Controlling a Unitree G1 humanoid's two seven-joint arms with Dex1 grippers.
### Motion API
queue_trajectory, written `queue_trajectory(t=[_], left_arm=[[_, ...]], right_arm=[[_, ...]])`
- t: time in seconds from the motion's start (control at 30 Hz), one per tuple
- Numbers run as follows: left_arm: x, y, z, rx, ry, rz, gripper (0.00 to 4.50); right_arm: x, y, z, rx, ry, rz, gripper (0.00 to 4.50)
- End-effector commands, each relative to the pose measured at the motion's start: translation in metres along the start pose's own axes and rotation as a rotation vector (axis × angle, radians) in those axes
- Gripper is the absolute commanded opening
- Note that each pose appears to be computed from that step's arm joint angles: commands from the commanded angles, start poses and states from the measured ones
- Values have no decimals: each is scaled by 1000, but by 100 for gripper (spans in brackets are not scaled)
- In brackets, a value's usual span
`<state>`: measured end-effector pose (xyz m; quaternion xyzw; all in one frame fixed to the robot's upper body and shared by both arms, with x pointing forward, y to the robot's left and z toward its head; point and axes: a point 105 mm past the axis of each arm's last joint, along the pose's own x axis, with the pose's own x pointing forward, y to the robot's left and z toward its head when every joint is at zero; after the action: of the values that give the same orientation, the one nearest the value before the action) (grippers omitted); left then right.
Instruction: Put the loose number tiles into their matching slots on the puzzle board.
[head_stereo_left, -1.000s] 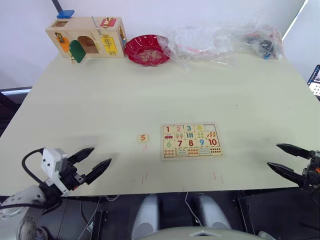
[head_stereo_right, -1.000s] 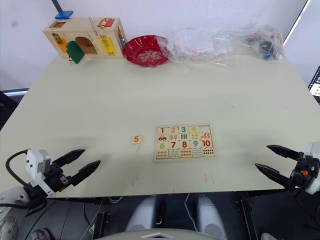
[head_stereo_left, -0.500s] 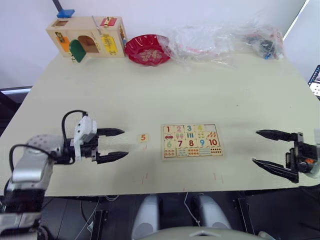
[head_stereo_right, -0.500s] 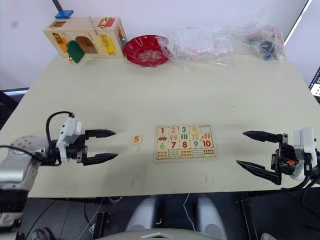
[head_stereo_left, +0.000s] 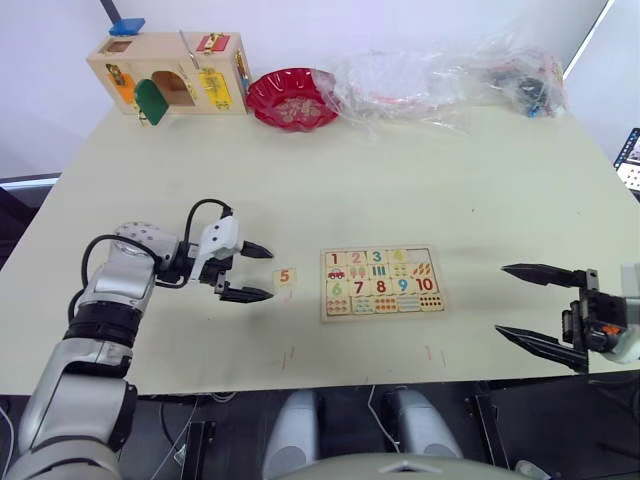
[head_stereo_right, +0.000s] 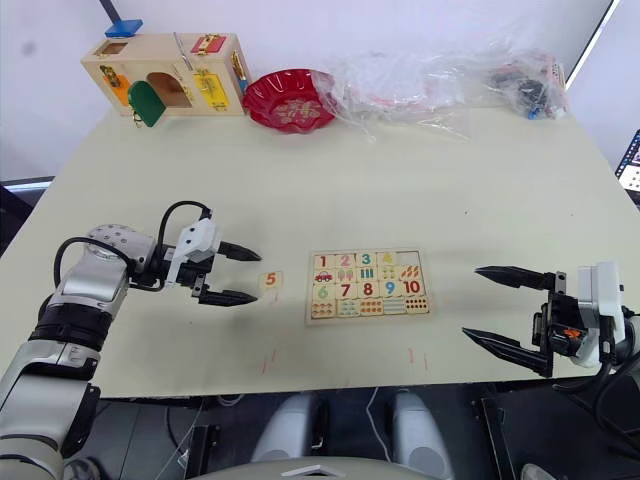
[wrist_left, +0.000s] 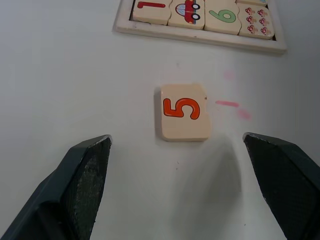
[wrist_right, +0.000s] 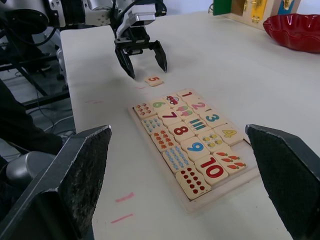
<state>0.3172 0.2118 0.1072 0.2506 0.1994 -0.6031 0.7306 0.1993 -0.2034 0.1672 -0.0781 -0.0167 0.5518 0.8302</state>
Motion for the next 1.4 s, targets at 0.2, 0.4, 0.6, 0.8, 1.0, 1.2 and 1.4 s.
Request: queue_trajectory(t=[0.2,0.4,0.6,0.8,1.0,1.2,1.4], left_arm=[[9,3,11,41,12,3,424],[10,2,5,60,48,17,366],[13,1,3,78,47,18,366],[14,-4,-2,86,47,12,366],[15,-8,-2,92,42,15,366],[16,-10,-2,92,39,9,366],[16,-10,-1,99,41,18,311]], right_arm=[[4,4,8,-51,-28,-17,450],[3,3,8,-51,-25,-22,450],[5,3,5,-48,-26,-23,450],[6,4,4,-44,-24,-21,450],[6,5,4,-37,-23,-18,450],[5,5,3,-34,-21,-22,450],[6,5,3,-31,-22,-22,450]])
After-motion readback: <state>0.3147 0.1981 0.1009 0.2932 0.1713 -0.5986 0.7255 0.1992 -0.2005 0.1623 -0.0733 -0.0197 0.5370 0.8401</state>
